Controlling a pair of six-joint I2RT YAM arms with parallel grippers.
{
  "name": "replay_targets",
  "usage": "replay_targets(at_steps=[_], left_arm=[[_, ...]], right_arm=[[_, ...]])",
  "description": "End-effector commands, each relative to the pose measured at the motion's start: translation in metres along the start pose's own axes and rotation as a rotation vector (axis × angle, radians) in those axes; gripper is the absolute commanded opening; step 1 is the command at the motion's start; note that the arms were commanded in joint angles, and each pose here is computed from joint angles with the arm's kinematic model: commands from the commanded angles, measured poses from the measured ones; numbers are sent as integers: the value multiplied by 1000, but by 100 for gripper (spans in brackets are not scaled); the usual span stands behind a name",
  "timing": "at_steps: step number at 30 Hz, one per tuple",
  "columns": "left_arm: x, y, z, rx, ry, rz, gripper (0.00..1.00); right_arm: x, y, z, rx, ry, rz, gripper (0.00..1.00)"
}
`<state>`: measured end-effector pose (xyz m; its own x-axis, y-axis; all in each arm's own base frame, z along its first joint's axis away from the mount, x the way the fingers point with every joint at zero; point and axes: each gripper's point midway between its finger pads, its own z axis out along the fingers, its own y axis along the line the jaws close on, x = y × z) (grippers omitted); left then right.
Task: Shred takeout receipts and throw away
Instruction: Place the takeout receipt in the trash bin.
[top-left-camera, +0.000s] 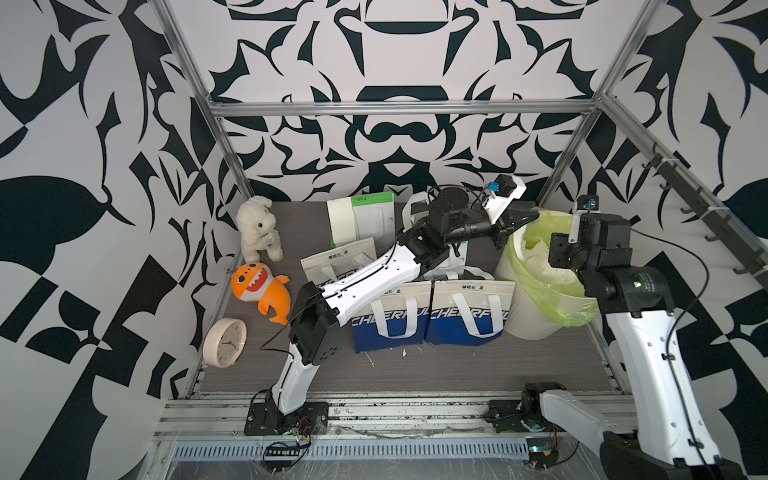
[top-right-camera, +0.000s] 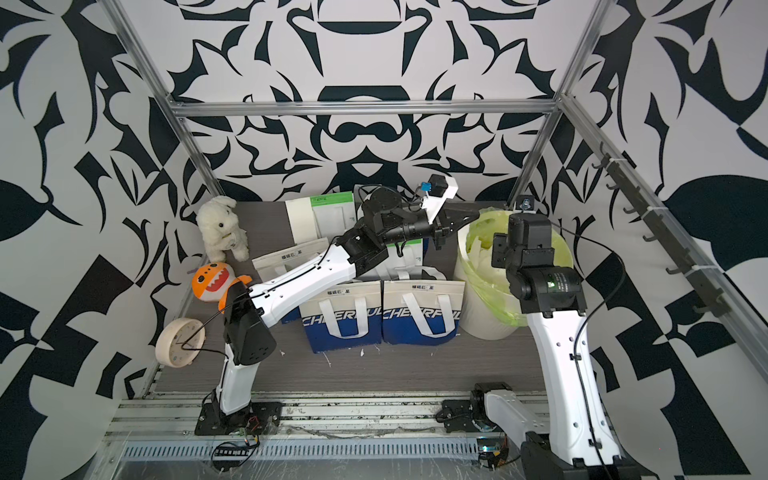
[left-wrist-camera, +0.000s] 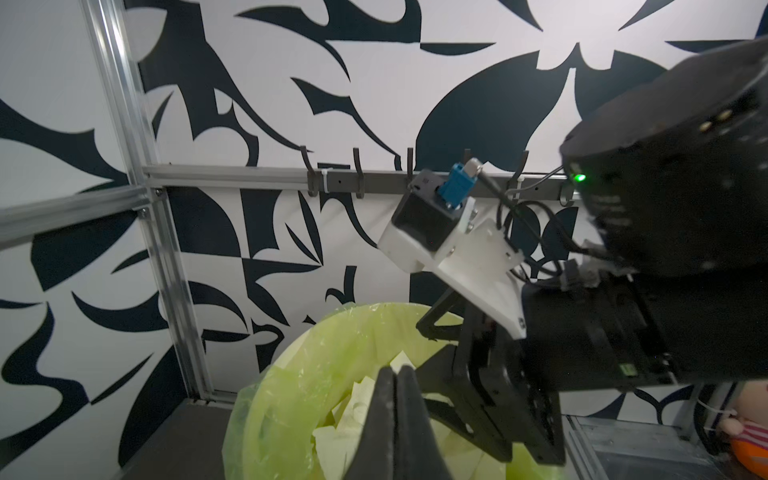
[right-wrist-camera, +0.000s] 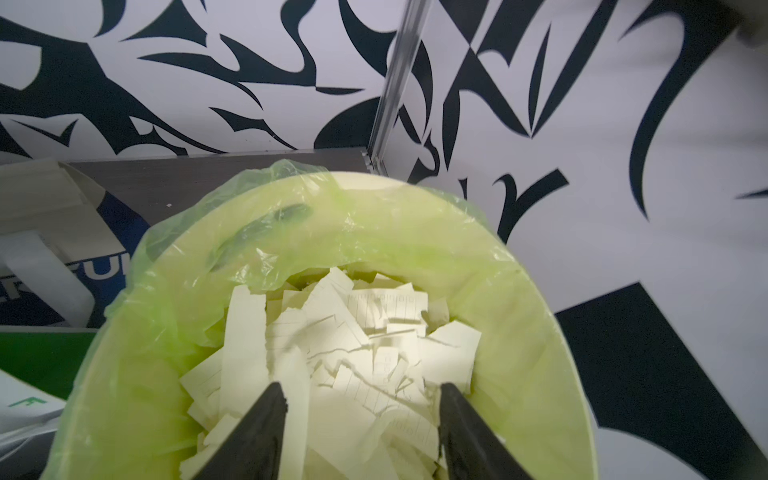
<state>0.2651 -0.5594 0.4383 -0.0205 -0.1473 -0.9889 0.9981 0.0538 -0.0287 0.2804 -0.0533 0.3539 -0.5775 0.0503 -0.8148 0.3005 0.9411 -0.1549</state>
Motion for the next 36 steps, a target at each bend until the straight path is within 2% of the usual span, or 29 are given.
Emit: replay_targets(at_steps=[1, 3, 5, 11, 15, 16, 17, 19, 20, 24, 26, 29, 32, 34, 36], left_arm=[[15, -4, 10, 21, 37, -60, 0], [25, -5, 17, 24, 68, -65, 0], [37, -3, 26, 16, 106, -65, 0], [54, 3, 50, -1, 125, -63, 0], [59, 4, 61, -5, 111, -59, 0], [62, 6, 63, -11, 114, -63, 17], [66, 8, 65, -26, 119, -66, 44], [73, 11, 65, -46, 132, -63, 69], [76, 12, 65, -56, 140, -60, 76], [78, 13, 60, -73, 162, -36, 82], [71, 11, 58, -72, 163, -19, 90], [59, 11, 54, -86, 160, 11, 96], [58, 9, 49, -86, 188, 20, 99], [66, 1, 46, -48, 214, 6, 100], [73, -14, 41, 30, 223, 0, 100]], right_arm=[[5, -14, -14, 44, 78, 71, 100], [4, -18, -21, 55, 101, 102, 100], [-3, -24, -36, 57, 71, 147, 100], [-29, -52, -109, 33, -164, 297, 100], [-33, -50, -144, -68, -271, 329, 89], [-32, -46, -147, -100, -273, 326, 89], [-31, -42, -150, -126, -269, 322, 89], [-28, -34, -151, -171, -250, 313, 91], [-26, -31, -151, -187, -240, 310, 91], [-20, -20, -153, -253, -217, 304, 92], [-17, -17, -154, -271, -212, 306, 91], [-12, -12, -154, -303, -197, 303, 90], [-8, -7, -152, -322, -185, 309, 89], [-11, -4, -150, -334, -185, 310, 87], [-16, 1, -143, -345, -164, 305, 77]])
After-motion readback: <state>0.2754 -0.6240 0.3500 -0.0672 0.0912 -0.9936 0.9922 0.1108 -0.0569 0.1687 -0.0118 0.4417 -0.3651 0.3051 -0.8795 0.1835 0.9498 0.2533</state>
